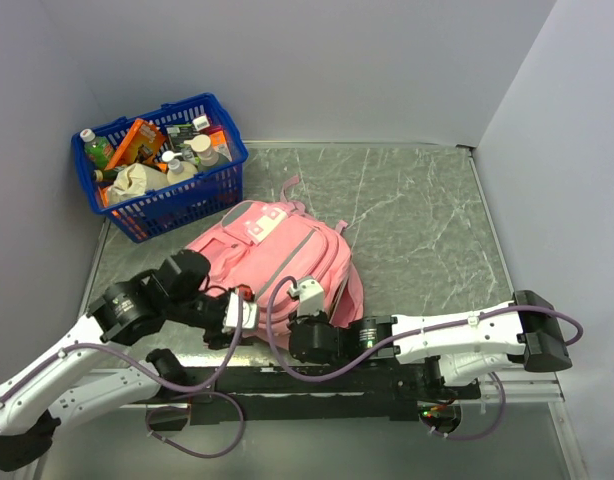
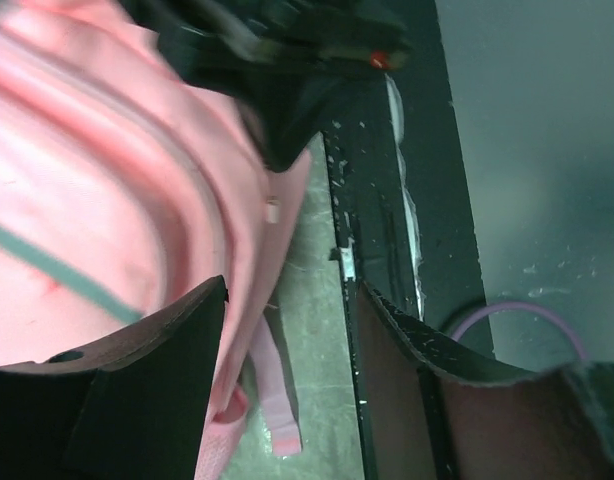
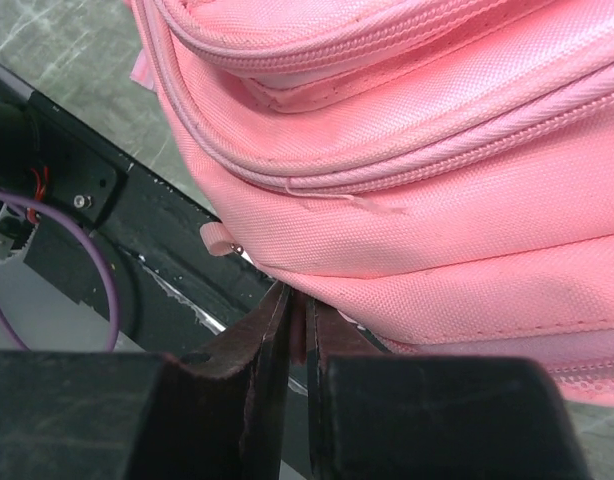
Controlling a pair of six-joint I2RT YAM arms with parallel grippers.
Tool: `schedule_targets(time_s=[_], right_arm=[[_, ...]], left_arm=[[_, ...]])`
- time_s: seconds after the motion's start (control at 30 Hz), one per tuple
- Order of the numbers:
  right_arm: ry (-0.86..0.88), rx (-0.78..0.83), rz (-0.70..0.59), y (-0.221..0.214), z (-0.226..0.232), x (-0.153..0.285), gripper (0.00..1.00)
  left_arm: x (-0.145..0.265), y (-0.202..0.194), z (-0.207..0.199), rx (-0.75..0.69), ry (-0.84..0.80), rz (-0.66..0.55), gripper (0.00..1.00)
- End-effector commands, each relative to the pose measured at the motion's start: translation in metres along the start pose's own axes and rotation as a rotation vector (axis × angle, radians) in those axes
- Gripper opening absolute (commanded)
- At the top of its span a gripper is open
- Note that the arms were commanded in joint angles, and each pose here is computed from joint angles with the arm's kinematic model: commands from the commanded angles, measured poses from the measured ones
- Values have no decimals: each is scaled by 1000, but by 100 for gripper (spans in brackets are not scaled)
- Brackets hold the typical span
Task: Pack the student bag
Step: Zip the student bag at the center of the board.
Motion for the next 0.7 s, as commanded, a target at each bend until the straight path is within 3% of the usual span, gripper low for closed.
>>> schedule_targets(time_s=[0.0, 0.2, 0.47, 0.67], right_arm=[[92, -129, -100, 34, 29, 9, 0], [50, -134, -86, 24, 15, 11, 0], [54, -115, -68, 15, 15, 8, 0], [54, -116, -59, 7, 10, 7, 0]], left_arm=[[-26, -17, -2, -43, 15, 35, 60], [-60, -28, 10, -86, 79, 72, 60], [-64, -22, 62, -117, 382, 93, 55], [-62, -17, 51, -109, 366, 76, 55]])
Point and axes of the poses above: each gripper's point midway between its finger pads, its own x axis back along the fingers, its own z axis along the line the jaws close on, y = z × x, the point moved 1 cm from there along x, back along the fingers, and after that the axes turned 8 degrees about -x, right-handed, at the moved point
